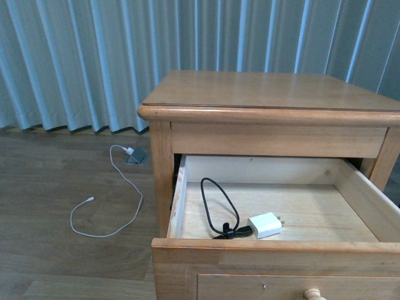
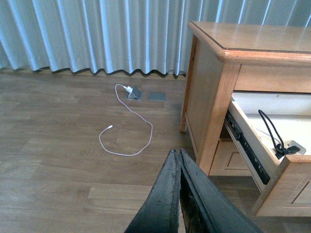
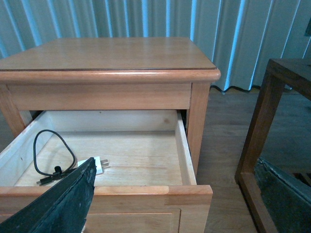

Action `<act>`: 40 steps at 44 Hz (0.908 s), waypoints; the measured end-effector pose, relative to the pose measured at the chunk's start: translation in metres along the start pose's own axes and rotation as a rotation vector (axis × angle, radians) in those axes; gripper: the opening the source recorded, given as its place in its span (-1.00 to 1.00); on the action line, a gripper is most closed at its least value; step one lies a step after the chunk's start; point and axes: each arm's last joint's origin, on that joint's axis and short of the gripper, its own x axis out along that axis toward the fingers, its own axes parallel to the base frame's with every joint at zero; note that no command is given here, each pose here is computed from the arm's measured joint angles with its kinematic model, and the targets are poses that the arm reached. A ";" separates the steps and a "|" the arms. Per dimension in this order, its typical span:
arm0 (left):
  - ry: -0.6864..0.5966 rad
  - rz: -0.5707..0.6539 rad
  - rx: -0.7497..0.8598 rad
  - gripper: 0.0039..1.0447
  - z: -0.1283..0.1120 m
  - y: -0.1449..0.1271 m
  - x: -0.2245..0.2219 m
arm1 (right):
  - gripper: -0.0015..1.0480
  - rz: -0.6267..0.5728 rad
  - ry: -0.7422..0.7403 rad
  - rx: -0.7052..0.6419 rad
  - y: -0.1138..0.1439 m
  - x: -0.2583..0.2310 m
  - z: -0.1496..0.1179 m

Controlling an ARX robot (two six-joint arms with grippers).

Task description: Put charger into drawer

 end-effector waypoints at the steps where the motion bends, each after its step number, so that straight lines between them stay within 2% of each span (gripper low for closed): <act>1: 0.000 0.000 0.000 -0.93 0.000 0.000 0.000 | 0.84 0.000 0.000 0.000 0.000 0.000 0.000; 12: 0.000 0.000 -0.001 -0.91 0.000 0.000 0.000 | 0.84 0.000 0.000 0.000 0.000 0.000 0.000; 15: 0.000 0.000 -0.001 -0.72 0.000 0.000 0.000 | 0.84 0.000 0.000 0.000 0.000 0.000 0.000; 24: 0.000 0.000 0.000 0.18 0.000 0.000 0.000 | 0.84 0.007 0.003 0.001 0.000 0.000 0.000; 26: 0.000 0.000 0.000 0.35 0.000 0.000 0.000 | 0.84 0.075 0.077 0.016 0.001 0.001 -0.002; 30: 0.000 0.000 0.000 0.62 0.000 0.000 0.000 | 0.84 0.133 0.209 0.037 0.003 0.003 -0.007; 32: 0.000 0.000 0.000 0.83 0.000 0.000 0.000 | 0.84 0.157 0.285 0.047 0.005 0.006 -0.009; 34: 0.000 0.000 0.002 0.92 0.000 0.000 0.000 | 0.84 0.180 0.359 0.048 0.008 0.011 -0.010; 40: 0.000 0.000 0.002 0.89 0.000 0.000 0.000 | 0.84 0.254 0.503 0.046 0.023 0.030 -0.014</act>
